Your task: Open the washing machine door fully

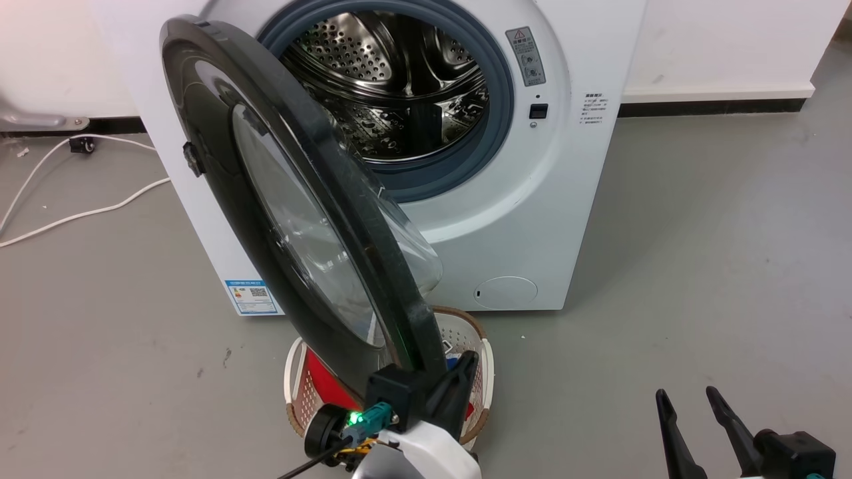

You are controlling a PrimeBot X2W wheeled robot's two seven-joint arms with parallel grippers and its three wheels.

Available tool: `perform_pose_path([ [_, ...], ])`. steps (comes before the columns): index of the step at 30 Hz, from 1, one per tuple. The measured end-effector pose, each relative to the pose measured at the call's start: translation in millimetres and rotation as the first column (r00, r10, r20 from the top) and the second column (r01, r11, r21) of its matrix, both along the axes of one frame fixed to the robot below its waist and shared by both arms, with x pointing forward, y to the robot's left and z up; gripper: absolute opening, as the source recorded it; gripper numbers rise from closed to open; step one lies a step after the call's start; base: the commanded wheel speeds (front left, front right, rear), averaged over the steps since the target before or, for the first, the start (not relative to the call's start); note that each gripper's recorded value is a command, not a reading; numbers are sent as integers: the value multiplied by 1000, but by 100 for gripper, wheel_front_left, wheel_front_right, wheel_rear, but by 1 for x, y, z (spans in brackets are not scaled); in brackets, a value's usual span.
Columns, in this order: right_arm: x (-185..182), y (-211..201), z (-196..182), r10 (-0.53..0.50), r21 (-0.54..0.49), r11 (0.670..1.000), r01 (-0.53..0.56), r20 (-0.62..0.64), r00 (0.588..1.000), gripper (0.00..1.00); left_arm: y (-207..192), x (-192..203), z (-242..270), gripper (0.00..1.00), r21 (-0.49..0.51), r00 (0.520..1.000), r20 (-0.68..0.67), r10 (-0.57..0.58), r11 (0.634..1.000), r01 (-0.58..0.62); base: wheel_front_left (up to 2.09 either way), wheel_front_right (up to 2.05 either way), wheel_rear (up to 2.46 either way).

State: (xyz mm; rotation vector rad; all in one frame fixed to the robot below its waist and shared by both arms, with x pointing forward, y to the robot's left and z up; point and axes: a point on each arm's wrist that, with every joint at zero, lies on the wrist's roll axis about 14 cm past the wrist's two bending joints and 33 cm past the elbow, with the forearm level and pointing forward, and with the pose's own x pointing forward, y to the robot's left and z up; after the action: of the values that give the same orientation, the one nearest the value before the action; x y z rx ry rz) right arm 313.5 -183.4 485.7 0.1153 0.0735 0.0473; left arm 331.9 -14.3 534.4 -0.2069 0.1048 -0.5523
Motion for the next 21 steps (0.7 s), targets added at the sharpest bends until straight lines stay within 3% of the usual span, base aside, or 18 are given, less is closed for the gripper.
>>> perform_pose_path([
  [21,0,-3,-3,-8,3,1000,8,-17,1000,100,26,15,-12,0,-65,986,-23,168,984,-169,0,0,0],
])
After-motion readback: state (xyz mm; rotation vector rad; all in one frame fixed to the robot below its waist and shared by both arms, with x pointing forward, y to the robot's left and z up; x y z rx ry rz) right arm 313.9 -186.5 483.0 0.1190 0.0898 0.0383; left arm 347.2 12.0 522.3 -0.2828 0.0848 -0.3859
